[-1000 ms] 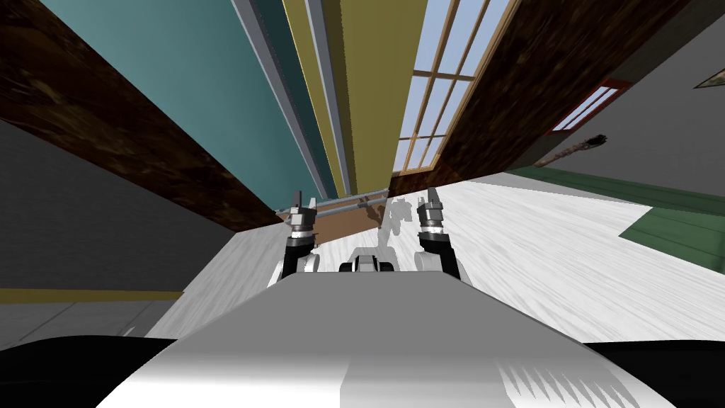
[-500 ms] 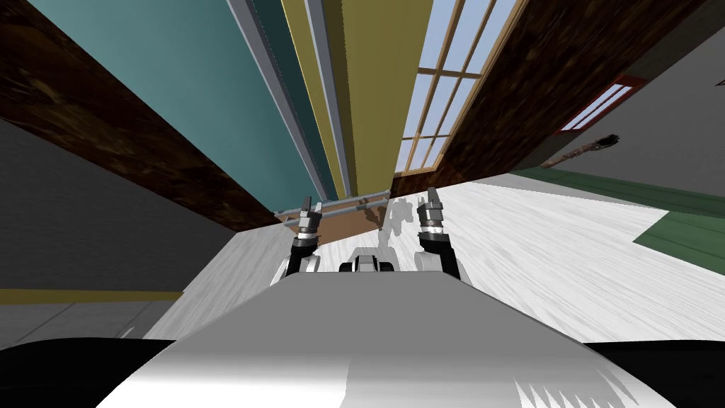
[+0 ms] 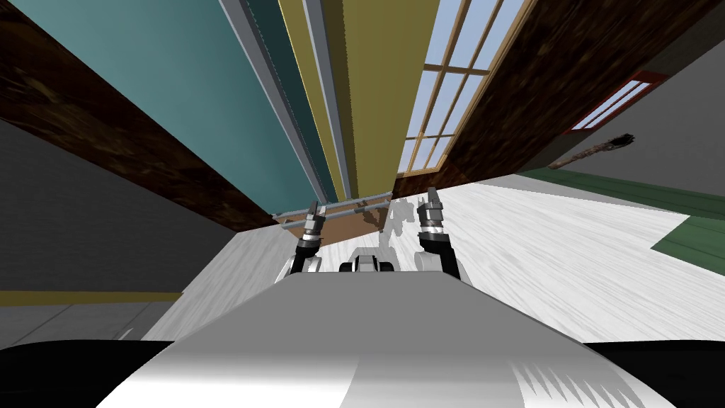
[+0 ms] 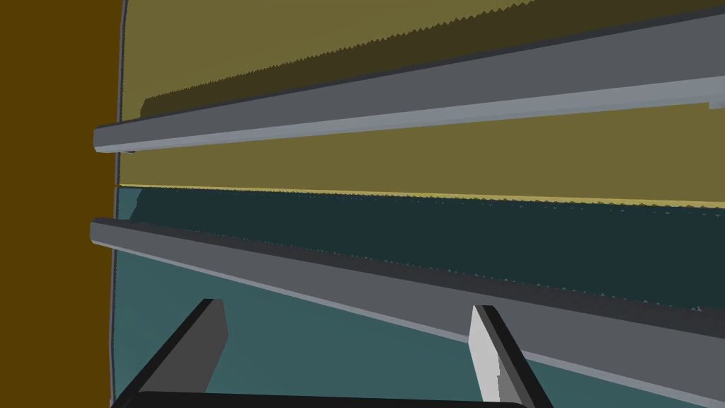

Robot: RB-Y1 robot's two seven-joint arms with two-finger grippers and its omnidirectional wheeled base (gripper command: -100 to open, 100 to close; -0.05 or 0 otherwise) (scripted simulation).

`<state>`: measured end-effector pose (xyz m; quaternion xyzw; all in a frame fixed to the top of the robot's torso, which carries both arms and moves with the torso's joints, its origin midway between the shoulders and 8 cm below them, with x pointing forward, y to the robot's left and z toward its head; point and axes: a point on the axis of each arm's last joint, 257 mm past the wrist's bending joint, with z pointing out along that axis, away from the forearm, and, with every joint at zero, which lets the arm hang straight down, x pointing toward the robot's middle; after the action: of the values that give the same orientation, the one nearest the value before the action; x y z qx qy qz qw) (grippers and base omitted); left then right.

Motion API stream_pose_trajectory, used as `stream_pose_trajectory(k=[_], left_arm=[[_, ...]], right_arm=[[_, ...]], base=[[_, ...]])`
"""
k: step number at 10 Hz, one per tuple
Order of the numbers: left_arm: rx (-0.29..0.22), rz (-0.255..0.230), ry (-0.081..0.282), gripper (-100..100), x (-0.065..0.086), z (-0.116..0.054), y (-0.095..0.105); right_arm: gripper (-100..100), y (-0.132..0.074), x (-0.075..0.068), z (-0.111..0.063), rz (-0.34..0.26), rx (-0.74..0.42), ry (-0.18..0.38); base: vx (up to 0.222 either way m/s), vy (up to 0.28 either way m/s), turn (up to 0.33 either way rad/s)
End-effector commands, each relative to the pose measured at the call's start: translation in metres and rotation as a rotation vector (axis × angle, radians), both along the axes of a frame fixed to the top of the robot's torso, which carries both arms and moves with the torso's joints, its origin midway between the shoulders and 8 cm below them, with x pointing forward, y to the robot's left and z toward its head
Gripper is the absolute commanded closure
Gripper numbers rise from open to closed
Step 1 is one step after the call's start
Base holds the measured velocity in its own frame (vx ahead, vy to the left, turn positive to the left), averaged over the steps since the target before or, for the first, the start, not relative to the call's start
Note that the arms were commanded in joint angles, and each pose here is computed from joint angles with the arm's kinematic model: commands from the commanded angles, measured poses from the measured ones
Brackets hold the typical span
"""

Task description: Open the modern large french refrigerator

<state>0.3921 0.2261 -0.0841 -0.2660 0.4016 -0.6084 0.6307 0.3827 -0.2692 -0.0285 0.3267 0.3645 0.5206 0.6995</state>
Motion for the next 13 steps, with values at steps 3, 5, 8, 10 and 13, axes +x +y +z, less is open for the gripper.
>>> stream_pose_trajectory(k=[3, 5, 8, 10, 13], left_arm=[[0.010, -0.018, 0.026, -100, 0.006, -0.026, -0.002], [0.013, -0.032, 0.037, -100, 0.009, -0.041, -0.005], [0.014, -0.035, 0.057, -100, 0.011, -0.055, -0.006], [0.013, -0.046, 0.068, -100, 0.014, -0.071, -0.009], [0.008, -0.053, 0.086, -100, 0.016, -0.089, -0.012]], right_arm=[[0, 0.000, 0.000, 0.000, 0.000, 0.000, 0.000], [0, 0.000, 0.000, 0.000, 0.000, 0.000, 0.000], [0, 0.000, 0.000, 0.000, 0.000, 0.000, 0.000], [0, 0.000, 0.000, 0.000, 0.000, 0.000, 0.000], [0, 0.000, 0.000, 0.000, 0.000, 0.000, 0.000]], base=[[0.053, -0.004, 0.020], [0.063, -0.007, 0.037], [0.060, -0.009, 0.019], [0.068, -0.006, 0.036], [0.076, -0.007, 0.030]])
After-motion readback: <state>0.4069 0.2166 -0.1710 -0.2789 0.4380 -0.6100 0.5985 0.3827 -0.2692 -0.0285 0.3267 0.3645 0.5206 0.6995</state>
